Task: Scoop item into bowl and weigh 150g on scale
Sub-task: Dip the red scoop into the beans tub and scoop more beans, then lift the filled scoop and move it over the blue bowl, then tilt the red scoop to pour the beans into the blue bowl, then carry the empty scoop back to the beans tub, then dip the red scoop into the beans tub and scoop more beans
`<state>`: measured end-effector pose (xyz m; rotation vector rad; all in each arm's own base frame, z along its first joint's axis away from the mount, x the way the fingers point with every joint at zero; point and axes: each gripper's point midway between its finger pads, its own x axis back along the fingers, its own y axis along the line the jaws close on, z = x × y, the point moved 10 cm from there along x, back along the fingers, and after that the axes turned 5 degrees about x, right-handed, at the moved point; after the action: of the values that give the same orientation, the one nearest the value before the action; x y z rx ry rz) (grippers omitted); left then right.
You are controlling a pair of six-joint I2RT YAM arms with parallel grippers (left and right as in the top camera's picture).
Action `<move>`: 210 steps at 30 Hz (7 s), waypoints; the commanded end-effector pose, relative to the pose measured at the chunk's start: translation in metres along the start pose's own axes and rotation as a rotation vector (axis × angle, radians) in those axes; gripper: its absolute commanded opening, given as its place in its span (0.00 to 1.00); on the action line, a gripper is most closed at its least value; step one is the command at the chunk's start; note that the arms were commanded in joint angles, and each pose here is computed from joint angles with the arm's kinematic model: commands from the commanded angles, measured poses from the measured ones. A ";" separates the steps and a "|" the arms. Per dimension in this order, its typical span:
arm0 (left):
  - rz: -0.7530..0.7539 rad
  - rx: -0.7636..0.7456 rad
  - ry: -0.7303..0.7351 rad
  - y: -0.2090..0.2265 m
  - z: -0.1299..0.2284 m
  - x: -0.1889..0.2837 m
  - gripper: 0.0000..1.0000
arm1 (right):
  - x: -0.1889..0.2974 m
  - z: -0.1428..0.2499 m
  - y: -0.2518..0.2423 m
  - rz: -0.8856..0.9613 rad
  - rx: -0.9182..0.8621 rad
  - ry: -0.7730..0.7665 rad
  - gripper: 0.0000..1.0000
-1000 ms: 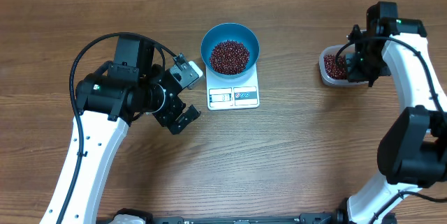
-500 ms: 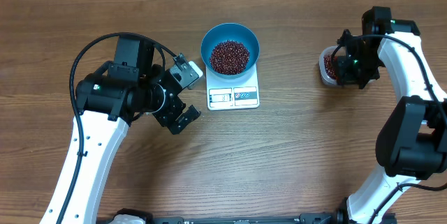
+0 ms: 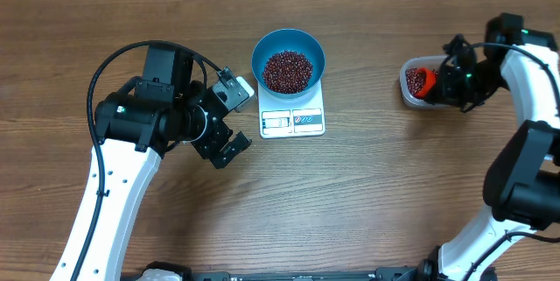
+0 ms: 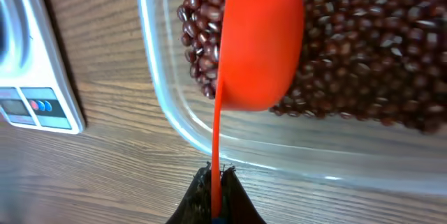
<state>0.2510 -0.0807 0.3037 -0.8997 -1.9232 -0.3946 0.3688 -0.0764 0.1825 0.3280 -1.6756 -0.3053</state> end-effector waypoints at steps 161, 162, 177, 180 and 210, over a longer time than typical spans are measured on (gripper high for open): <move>-0.010 0.016 -0.013 -0.001 0.001 0.004 1.00 | 0.146 0.066 0.191 0.503 0.173 -0.440 0.04; -0.010 0.016 -0.013 -0.001 0.001 0.004 1.00 | 0.147 0.064 0.185 0.515 0.150 -0.438 0.04; -0.010 0.016 -0.013 -0.001 0.001 0.004 1.00 | 0.099 0.012 0.097 0.551 -0.056 -0.229 0.04; -0.010 0.016 -0.013 -0.001 0.001 0.004 0.99 | 0.077 -0.002 0.079 0.547 -0.083 -0.177 0.04; -0.010 0.016 -0.013 -0.001 0.001 0.004 1.00 | -0.011 -0.027 0.044 0.397 0.008 0.067 0.04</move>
<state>0.2510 -0.0807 0.3037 -0.8997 -1.9232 -0.3946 0.3930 -0.0349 0.1888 -0.0785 -1.6182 0.0173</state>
